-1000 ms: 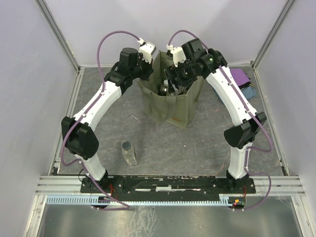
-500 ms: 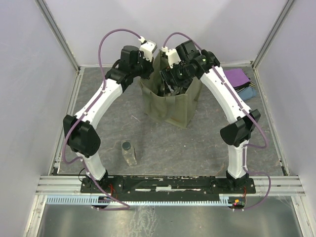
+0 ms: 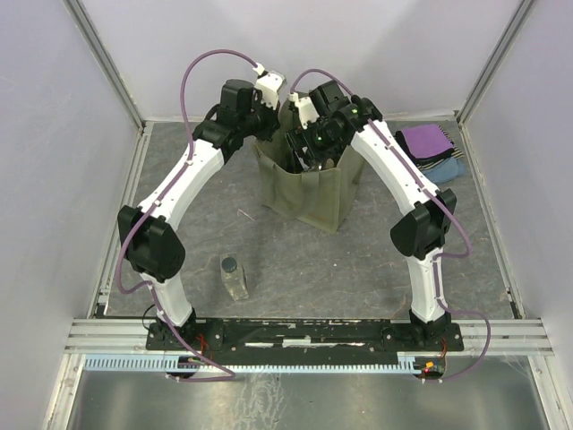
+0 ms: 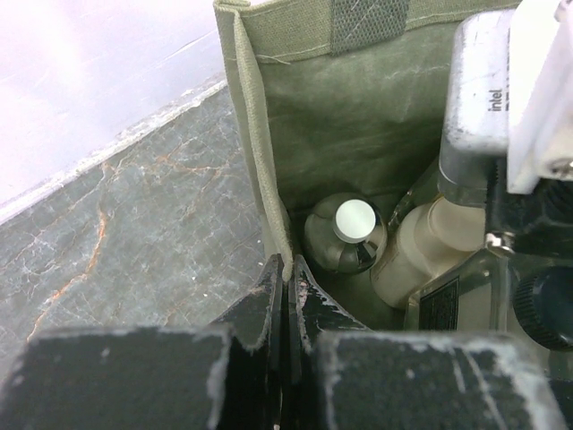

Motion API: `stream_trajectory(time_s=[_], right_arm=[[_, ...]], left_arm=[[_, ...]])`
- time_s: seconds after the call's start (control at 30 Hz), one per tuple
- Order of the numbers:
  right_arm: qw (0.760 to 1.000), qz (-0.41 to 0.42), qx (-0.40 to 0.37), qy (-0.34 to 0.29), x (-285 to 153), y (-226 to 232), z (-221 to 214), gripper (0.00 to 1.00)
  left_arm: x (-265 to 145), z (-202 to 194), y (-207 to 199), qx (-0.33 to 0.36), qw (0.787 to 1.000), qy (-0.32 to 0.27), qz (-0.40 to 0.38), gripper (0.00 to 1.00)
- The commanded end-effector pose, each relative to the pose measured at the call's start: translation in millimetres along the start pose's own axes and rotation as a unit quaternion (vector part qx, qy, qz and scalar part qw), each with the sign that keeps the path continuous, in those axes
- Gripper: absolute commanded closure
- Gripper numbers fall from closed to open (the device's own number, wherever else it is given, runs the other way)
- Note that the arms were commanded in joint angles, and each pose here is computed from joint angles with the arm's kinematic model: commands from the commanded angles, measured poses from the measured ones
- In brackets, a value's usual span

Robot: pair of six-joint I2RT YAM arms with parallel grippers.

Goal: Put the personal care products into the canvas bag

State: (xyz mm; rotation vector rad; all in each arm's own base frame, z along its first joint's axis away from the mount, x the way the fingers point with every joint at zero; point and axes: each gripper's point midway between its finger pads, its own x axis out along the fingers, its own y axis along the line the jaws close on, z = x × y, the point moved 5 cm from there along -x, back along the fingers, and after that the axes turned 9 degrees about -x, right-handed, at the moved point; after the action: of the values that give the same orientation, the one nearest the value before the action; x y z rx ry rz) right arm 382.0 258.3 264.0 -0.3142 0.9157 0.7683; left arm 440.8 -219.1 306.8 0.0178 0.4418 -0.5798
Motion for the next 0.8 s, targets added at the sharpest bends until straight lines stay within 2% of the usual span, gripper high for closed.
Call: stream_trajectory(time_s=[0.0,0.5,0.57,0.77], right_arm=[[0.997,-0.033,0.002,-0.07,-16.7,-8.6,26.8,1.0],[0.994,-0.098,0.046,0.019,38.0,-21.0,-2.7,1.0],[0.993,-0.099,0.05,0.026,43.5,-20.9,-5.5,0.95],[0.993,-0.09,0.053,0.046,54.3,-19.6,-13.5,0.7]], left_arm=[[-12.8,45.1,-7.1,0.0,0.997,-0.073,-0.015,0.97],[-19.7,42.2,-5.7,-0.004,0.998,-0.07,-0.003,0.97],[-19.7,42.4,-5.7,-0.006,0.997,-0.071,-0.003,0.97],[-18.2,40.8,-5.6,-0.009,0.998,-0.069,-0.003,0.97]])
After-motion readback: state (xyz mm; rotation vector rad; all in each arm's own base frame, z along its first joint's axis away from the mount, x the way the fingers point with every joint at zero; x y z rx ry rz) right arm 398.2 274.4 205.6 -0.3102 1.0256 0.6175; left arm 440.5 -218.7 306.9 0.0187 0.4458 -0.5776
